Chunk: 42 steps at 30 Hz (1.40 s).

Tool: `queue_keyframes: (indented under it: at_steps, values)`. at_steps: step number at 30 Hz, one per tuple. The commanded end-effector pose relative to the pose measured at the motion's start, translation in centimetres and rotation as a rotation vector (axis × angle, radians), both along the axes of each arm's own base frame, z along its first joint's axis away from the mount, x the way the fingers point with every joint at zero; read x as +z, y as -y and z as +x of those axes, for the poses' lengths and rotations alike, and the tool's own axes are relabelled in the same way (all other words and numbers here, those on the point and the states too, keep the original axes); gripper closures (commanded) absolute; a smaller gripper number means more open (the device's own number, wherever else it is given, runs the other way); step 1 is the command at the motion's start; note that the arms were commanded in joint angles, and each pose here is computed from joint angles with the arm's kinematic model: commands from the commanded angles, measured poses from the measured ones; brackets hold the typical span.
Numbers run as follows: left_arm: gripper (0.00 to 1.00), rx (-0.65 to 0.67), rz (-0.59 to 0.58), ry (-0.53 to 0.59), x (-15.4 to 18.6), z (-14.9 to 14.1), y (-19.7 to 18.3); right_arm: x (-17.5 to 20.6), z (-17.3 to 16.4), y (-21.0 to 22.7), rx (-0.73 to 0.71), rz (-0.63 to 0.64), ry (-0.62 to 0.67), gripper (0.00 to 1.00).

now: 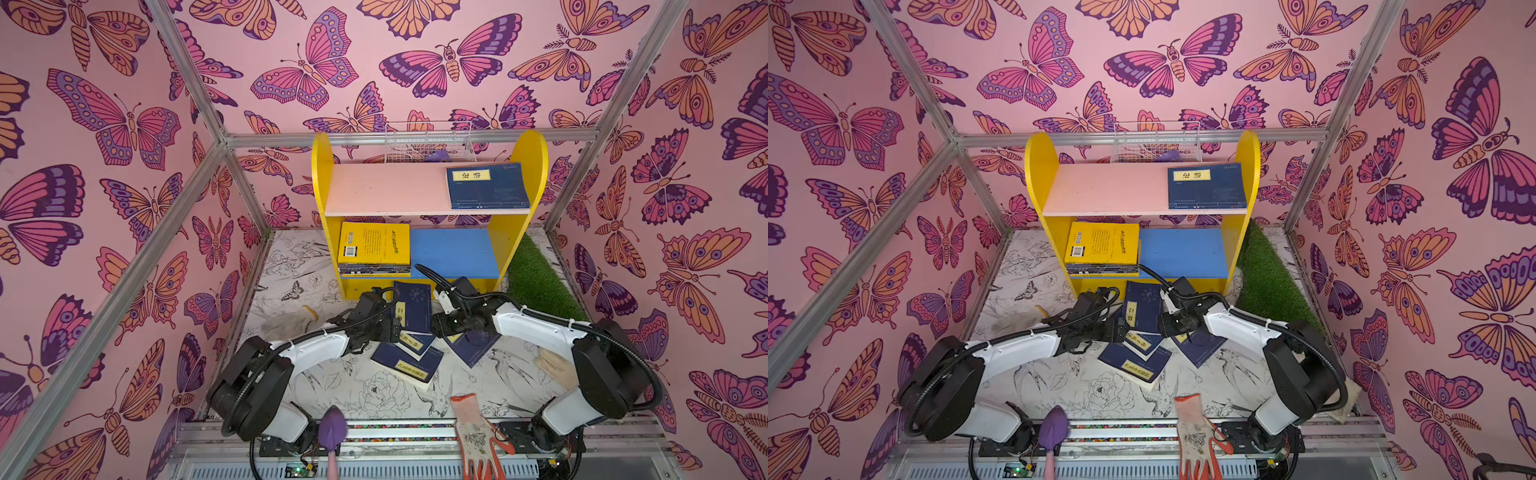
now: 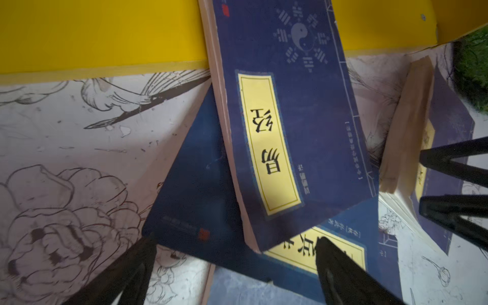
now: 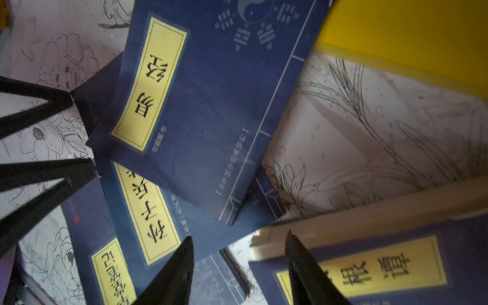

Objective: Stacking books/files
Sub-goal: Pick up the book from the books.

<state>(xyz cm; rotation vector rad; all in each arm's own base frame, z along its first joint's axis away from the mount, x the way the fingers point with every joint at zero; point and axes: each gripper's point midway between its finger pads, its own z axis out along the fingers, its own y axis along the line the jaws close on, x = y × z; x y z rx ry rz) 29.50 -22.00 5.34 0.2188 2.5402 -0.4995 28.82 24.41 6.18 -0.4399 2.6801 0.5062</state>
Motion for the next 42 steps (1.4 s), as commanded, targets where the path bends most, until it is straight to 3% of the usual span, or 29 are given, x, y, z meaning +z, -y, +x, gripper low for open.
queue_keyframes:
  at_steps: [1, 7, 13, 15, 22, 26, 32, 38, 41, 42]
  values:
    - [0.07, 0.022, -0.042, 0.038, 0.5, 1.5, 0.9, -0.3, 1.8, -1.3, -0.01, 0.02, 0.044, 0.4]
    - [0.17, 0.065, -0.02, 0.037, -0.3, 2.6, 0.8, -2.1, 3.3, -2.4, -0.067, 0.04, 0.019, 0.3]
    - [0.26, 0.05, -0.002, 0.006, -1.5, 2.9, 1.4, -3.2, 3.8, -3.1, -0.071, 0.06, -0.006, 0.29]
    - [0.34, 0.044, 0.004, -0.002, -1.9, 2.8, 1.5, -3.4, 3.8, -3.5, -0.059, 0.075, -0.011, 0.3]
    - [0.63, 0.009, 0.026, -0.044, -3.4, 1.9, 2.0, -0.3, 3.1, -6.5, 0.064, 0.226, 0.05, 0.44]
    - [0.75, -0.007, 0.036, -0.061, -3.8, 1.4, 2.2, 2.3, 1.9, -7.5, 0.16, 0.229, 0.1, 0.48]
    - [0.96, -0.048, 0.058, -0.064, -4.1, 0.7, 2.9, 3.3, 1.4, -7.8, 0.191, 0.257, 0.099, 0.55]
    - [1.0, -0.077, 0.066, -0.069, -4.2, 0.1, 3.5, 2.4, 2.2, -8.9, 0.187, 0.282, 0.087, 0.63]
    - [1.0, -0.086, 0.064, -0.07, -4.2, -0.1, 3.6, 2.5, 2.5, -9.6, 0.189, 0.301, 0.084, 0.71]
    - [1.0, -0.093, 0.061, -0.07, -4.1, -0.2, 3.8, 2.6, 2.5, -9.7, 0.192, 0.309, 0.082, 0.78]
